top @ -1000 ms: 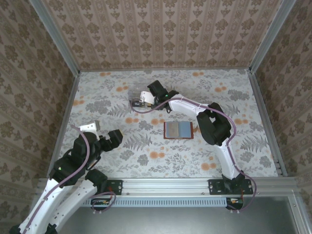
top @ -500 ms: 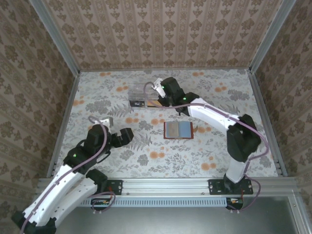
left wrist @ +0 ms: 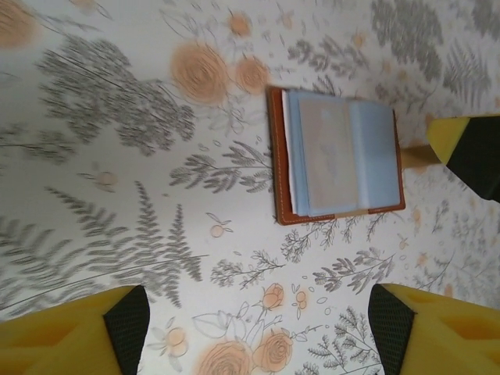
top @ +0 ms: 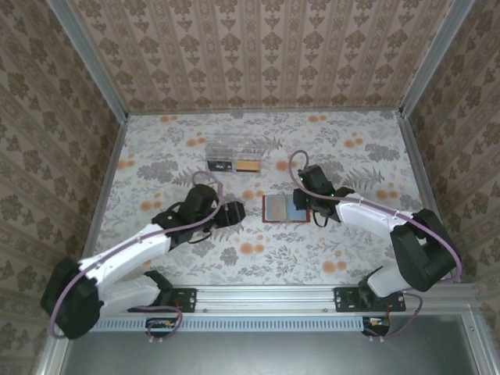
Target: Take the credit cards out of the card holder
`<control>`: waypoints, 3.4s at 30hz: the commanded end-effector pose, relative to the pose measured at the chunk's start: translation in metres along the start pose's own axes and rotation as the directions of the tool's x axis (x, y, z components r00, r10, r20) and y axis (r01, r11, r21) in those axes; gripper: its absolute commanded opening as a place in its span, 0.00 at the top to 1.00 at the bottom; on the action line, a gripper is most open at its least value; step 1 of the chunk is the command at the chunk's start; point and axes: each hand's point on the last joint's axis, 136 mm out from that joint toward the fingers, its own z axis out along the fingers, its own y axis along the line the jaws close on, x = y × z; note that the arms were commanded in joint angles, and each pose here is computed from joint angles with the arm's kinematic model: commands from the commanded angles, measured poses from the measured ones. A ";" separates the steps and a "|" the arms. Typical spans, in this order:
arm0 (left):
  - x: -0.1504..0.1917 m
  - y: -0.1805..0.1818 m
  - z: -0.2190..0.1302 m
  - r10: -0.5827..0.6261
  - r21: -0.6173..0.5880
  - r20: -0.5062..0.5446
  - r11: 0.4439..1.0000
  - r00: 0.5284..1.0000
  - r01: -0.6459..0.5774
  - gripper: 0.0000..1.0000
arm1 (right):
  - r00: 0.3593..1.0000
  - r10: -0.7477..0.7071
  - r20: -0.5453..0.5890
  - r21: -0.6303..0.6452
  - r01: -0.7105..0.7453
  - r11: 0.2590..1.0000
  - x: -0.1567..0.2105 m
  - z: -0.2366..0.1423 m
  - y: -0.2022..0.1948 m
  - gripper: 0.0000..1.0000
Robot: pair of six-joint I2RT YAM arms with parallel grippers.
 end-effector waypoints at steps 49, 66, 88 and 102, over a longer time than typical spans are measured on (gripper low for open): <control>0.015 -0.091 0.130 0.026 0.220 -0.193 0.975 0.981 0.018 0.25 | 0.971 0.205 -0.126 -0.073 -0.215 0.974 0.048 0.031 -0.015 0.80; 0.008 -0.132 0.121 0.099 0.351 -0.167 0.936 0.981 -0.035 0.11 | 0.970 0.206 -0.132 -0.070 -0.217 0.974 0.049 0.032 -0.015 0.80; 0.019 -0.170 0.145 0.125 0.422 -0.214 0.906 0.969 -0.024 0.13 | 0.925 0.357 0.128 0.070 -0.368 0.927 0.031 -0.034 -0.084 0.78; 0.004 -0.149 0.118 0.110 0.377 -0.154 0.925 0.982 -0.044 0.13 | 0.936 0.331 0.124 -0.109 -0.319 0.942 0.018 -0.045 -0.056 0.76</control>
